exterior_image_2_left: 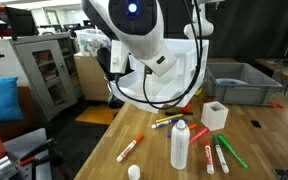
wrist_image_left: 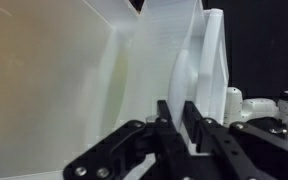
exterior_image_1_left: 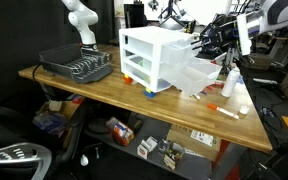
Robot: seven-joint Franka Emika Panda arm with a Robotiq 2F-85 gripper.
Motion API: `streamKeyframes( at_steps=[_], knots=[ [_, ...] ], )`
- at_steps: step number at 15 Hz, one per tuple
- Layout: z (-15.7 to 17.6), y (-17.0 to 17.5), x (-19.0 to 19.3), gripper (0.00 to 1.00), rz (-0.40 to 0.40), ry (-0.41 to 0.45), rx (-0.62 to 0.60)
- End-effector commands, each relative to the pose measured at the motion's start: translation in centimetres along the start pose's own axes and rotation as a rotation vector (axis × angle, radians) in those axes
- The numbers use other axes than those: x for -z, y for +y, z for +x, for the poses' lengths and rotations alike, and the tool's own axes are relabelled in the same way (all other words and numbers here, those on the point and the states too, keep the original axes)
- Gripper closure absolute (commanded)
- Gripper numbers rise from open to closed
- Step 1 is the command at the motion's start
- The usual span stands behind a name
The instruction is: Open the topmost drawer
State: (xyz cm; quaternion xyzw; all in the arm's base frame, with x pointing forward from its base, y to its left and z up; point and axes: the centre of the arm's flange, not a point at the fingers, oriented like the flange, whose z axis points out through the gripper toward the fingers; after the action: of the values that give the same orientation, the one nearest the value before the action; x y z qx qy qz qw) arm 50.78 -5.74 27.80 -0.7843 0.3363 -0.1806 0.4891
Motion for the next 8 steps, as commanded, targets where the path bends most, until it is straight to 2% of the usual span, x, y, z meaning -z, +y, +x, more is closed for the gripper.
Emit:
streamKeyframes(
  at_steps=[1,8],
  knots=[
    [-0.6,0.4,0.6,0.95,-0.049,-0.038,0.008],
    [-1.1,-0.8,1.6,0.95,-0.083,-0.080,0.021]
  ],
)
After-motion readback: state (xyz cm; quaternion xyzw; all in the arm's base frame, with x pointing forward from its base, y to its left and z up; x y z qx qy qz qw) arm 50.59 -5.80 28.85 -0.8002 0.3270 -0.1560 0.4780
